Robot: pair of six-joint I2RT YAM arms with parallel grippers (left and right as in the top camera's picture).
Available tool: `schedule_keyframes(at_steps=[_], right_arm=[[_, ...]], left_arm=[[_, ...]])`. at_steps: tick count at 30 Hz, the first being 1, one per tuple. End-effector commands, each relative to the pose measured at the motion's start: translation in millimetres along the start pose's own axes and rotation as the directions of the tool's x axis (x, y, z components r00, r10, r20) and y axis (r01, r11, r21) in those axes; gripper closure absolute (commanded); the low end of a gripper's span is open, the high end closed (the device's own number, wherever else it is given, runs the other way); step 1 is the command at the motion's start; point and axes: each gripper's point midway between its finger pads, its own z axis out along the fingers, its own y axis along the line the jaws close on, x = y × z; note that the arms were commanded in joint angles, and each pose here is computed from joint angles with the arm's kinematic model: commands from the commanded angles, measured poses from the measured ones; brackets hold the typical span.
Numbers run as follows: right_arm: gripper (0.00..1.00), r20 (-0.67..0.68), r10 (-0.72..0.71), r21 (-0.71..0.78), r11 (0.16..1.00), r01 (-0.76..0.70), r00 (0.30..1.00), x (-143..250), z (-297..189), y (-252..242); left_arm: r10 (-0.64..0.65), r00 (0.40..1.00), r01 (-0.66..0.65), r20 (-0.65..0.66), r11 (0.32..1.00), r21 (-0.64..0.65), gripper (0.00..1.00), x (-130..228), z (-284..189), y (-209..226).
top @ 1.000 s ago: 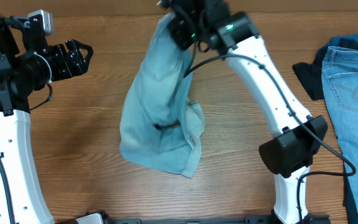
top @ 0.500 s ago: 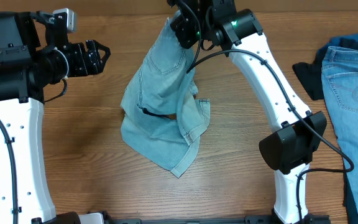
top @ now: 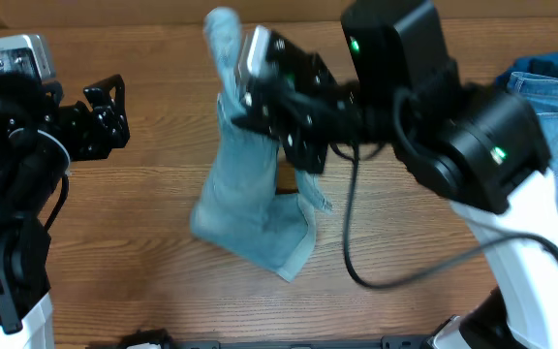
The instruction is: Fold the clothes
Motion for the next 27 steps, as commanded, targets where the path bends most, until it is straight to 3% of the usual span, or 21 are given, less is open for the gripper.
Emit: schedule_keyframes(at_steps=[1, 5, 7, 11, 15, 27], right_arm=[[0.96, -0.028, -0.100, -0.067, 0.993, 0.098, 0.995, 7.1, -10.7, 25.1], [0.96, -0.115, -0.128, -0.128, 0.985, 0.113, 0.985, 31.7, -13.7, 38.3], [0.96, -0.124, -0.139, -0.136, 0.983, 0.122, 0.983, 34.7, -14.4, 39.8], [0.96, -0.135, -0.134, -0.143, 0.983, 0.114, 0.982, 37.7, -16.0, 42.1], [0.96, -0.141, -0.137, -0.129, 0.984, 0.119, 0.980, 38.3, -22.5, 44.0], [0.96, -0.003, -0.213, -0.147, 0.967, 0.210, 0.977, 14.1, -64.2, 77.0]], left_arm=[[0.065, 0.997, -0.060, -0.039, 0.993, 0.103, 0.11, 8.3, 2.7, -16.1], [0.216, 0.976, -0.189, -0.024, 0.896, 0.403, 0.02, 17.4, 3.0, -62.2], [0.286, 0.958, -0.237, 0.013, 0.766, 0.598, 0.00, 25.9, 1.0, -89.6], [0.388, 0.919, -0.296, 0.069, 0.563, 0.771, 0.00, 51.2, 23.1, -100.7], [0.379, 0.923, -0.251, 0.070, 0.454, 0.855, 0.00, 68.9, 42.4, -101.2], [0.489, 0.862, -0.309, 0.135, 0.296, 0.904, 0.00, 106.2, 52.1, -124.4]])
